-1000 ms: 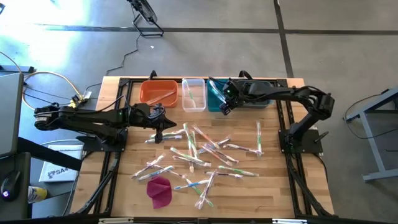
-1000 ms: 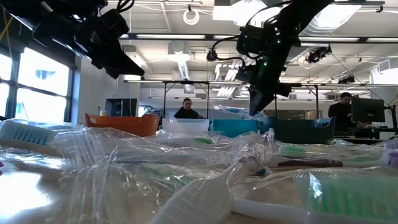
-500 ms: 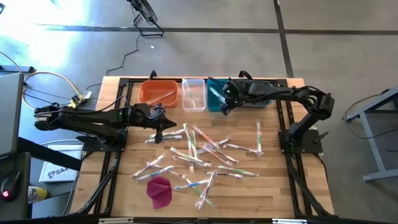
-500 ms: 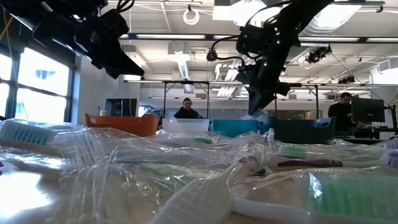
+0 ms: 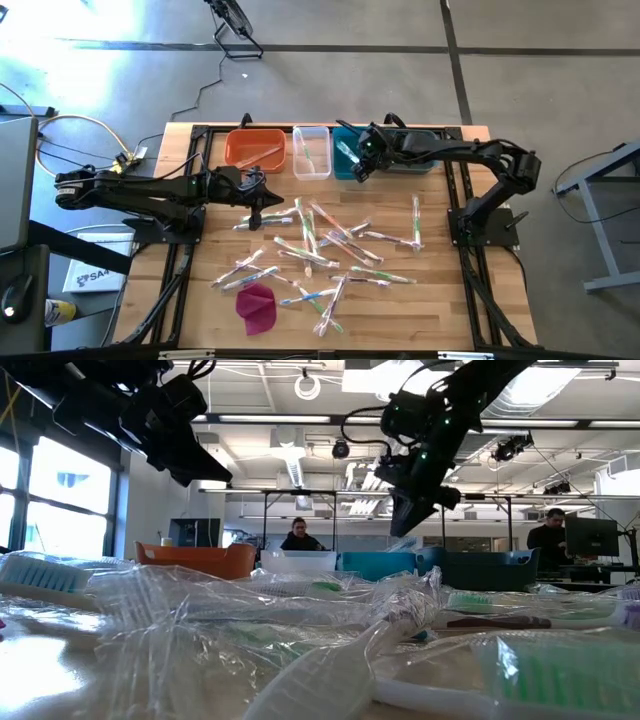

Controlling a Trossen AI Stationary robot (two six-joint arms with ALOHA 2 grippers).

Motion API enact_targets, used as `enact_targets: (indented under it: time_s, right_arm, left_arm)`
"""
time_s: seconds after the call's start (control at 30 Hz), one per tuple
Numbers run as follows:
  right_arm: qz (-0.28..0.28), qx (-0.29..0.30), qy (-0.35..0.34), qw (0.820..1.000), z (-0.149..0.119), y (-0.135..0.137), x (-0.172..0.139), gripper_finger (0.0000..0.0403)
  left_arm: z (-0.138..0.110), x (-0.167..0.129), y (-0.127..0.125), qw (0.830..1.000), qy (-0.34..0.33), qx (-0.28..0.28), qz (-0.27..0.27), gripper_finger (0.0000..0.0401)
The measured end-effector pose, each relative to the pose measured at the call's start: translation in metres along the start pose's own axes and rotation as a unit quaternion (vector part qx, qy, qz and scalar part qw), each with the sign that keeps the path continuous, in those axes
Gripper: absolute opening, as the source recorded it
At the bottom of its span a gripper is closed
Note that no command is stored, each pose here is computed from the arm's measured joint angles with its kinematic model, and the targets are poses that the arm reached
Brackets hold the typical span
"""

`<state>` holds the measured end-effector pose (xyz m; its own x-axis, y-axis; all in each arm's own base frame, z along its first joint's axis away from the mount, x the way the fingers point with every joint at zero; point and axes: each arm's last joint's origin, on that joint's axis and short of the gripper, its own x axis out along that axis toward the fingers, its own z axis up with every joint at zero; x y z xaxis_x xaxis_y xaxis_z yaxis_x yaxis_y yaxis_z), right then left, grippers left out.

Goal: Pick & Place Toothbrushes
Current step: Put the blue toothbrush into the blue bin, then put the green toothbrush into the transparent bin

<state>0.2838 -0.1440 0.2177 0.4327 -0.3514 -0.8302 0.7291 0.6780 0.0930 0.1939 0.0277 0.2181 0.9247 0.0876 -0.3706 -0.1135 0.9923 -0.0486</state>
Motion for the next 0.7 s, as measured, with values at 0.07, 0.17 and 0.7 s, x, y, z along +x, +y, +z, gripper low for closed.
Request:
enact_targets:
  time_s: [0.07, 0.17, 0.7]
  right_arm:
    - [0.008, -0.007, -0.011, 1.000, 0.002, 0.000, -0.004, 0.0067]
    - [0.032, -0.007, -0.015, 0.999, 0.004, 0.002, -0.008, 0.0062]
    - [0.101, -0.065, 0.005, 0.993, -0.012, 0.037, -0.016, 0.0059]
  left_arm:
    - [0.000, 0.000, 0.000, 1.000, 0.000, 0.000, 0.000, 0.0001]
    - [0.000, 0.000, 0.000, 1.000, 0.000, 0.000, 0.000, 0.0001]
    - [0.000, 0.000, 0.000, 1.000, 0.000, 0.000, 0.000, 0.0001]
